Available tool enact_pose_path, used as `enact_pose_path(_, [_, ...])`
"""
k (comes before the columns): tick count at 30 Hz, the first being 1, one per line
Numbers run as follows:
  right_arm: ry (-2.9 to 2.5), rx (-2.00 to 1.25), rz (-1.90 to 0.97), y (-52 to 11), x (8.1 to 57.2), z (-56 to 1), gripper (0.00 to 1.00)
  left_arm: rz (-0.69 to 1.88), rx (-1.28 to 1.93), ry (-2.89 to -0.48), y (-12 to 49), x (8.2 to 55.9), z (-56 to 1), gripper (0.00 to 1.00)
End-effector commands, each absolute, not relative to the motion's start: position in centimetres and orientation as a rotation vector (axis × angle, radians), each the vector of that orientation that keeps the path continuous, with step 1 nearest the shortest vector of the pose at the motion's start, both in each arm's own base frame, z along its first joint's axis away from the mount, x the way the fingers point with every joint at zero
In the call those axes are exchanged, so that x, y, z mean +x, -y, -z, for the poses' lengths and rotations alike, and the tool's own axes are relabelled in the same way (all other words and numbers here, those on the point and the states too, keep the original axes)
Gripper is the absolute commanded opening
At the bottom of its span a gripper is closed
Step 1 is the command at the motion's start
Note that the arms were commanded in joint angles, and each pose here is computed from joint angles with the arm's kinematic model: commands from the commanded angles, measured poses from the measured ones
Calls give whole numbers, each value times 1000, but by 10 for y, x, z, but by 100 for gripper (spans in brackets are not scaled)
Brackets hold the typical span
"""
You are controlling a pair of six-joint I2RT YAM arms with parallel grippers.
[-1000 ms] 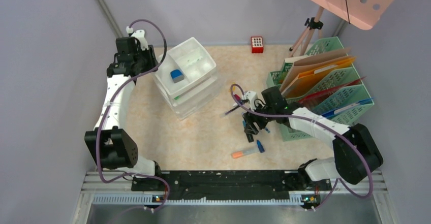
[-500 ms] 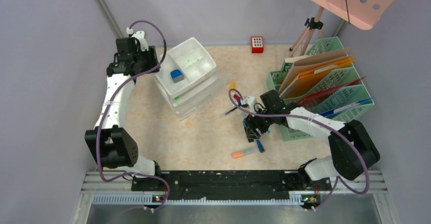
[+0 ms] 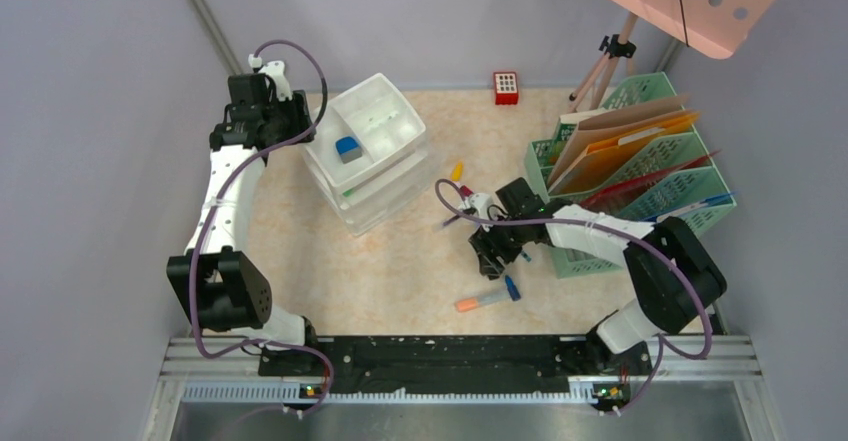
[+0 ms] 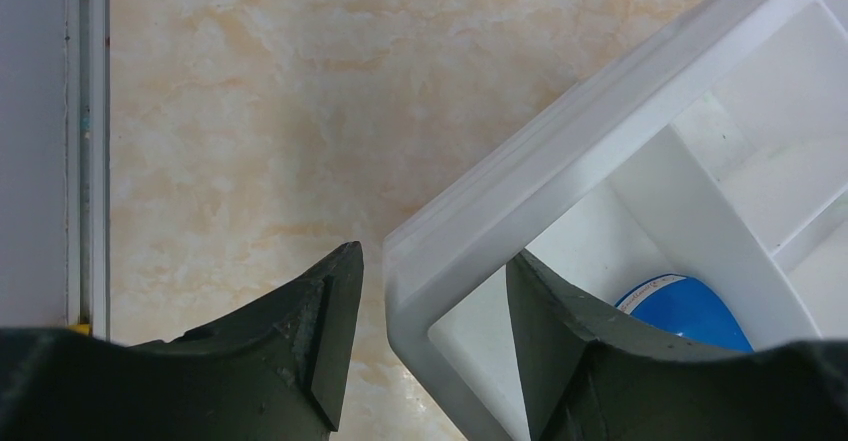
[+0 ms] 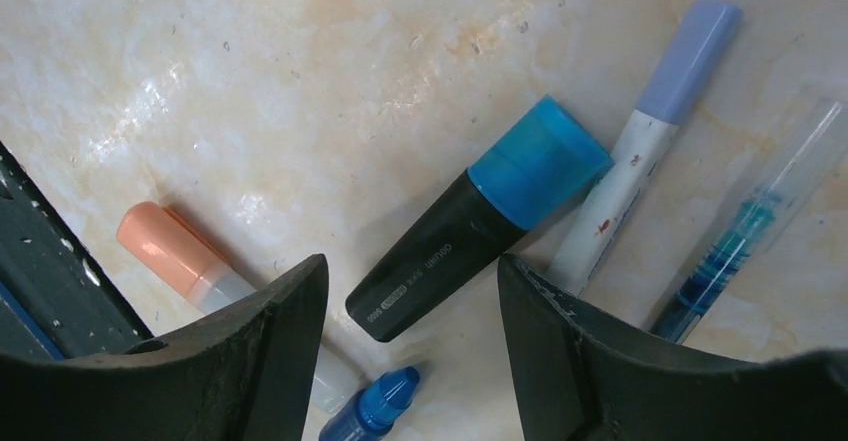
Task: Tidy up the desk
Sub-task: Pick up the stationery from the center of the board.
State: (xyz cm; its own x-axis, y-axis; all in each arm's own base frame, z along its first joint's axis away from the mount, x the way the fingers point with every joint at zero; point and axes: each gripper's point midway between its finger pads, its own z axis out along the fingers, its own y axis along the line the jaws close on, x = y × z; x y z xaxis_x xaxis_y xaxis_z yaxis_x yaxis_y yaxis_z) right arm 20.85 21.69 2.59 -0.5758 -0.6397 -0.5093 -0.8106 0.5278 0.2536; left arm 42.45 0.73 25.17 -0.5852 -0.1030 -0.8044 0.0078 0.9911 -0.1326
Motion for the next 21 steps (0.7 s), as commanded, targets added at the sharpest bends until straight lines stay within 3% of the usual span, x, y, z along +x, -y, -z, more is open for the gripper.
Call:
enact_pose_path(1, [-2374, -1224, -572, -230, 222, -27, 63, 168, -69, -2134, -7, 428, -271, 60])
enact_pose_path(13, [-2383, -1280, -290, -220, 236, -9, 52, 130, -59, -2108, -11, 424, -281, 61])
enact_pose_path(21, [-2366, -1321, -290, -228, 232, -10, 37, 138, -70, -2096, -10, 426, -283, 61])
